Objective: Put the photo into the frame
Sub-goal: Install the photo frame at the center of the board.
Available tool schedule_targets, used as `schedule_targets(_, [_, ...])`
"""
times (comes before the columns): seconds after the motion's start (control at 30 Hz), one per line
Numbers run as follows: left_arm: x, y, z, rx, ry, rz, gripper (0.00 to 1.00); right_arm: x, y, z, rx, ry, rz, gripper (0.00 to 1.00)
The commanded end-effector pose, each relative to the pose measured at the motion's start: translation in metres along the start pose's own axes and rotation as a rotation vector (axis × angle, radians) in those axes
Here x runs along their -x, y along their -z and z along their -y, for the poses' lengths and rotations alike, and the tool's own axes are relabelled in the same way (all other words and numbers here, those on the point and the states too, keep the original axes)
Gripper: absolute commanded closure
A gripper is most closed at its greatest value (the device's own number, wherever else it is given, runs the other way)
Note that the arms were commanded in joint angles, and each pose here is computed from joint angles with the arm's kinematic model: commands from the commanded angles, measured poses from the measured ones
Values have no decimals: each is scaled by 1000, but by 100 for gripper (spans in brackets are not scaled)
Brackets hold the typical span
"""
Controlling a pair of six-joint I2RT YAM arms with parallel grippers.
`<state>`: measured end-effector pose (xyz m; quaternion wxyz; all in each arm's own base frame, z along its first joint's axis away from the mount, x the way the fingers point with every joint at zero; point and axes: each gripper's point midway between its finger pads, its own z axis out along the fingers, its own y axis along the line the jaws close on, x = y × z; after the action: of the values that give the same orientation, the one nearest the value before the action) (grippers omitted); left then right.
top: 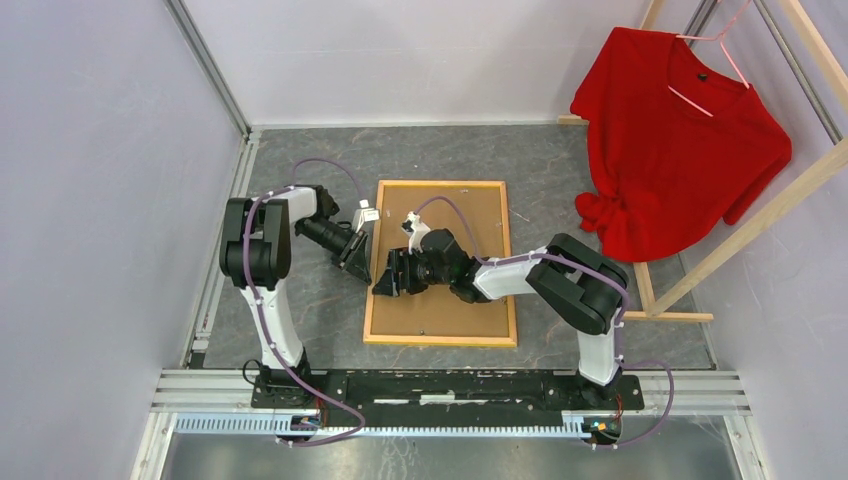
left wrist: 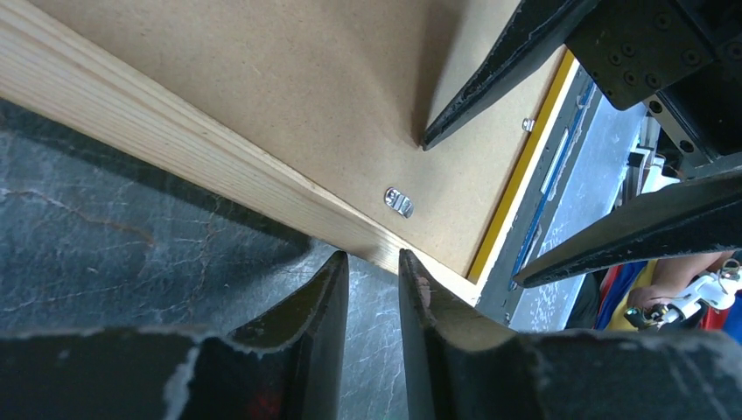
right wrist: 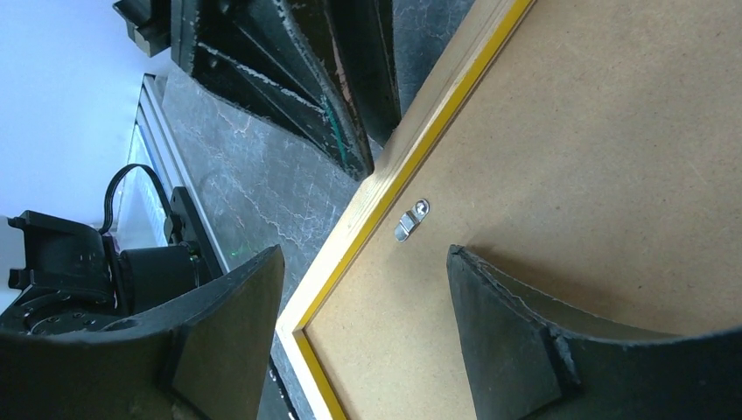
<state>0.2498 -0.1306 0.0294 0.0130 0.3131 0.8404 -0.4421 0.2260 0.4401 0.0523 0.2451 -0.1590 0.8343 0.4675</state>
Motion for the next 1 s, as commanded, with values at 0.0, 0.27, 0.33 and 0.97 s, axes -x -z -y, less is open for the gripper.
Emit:
schedule_targets(0.0, [8, -2, -2, -14, -12, 27, 67, -2, -7, -5, 15, 7, -7, 25])
schedule_targets(0.27, [8, -6, -7, -14, 7, 26, 72, -9, -15, -9, 30, 12, -34, 25])
schedule_targets(0.33, [8, -7, -7, -13, 8, 25, 72, -12, -17, -9, 30, 14, -44, 25])
schedule_targets(0.97, [9, -7, -6, -10, 2, 19, 72, -19, -25, -3, 20, -3, -64, 27])
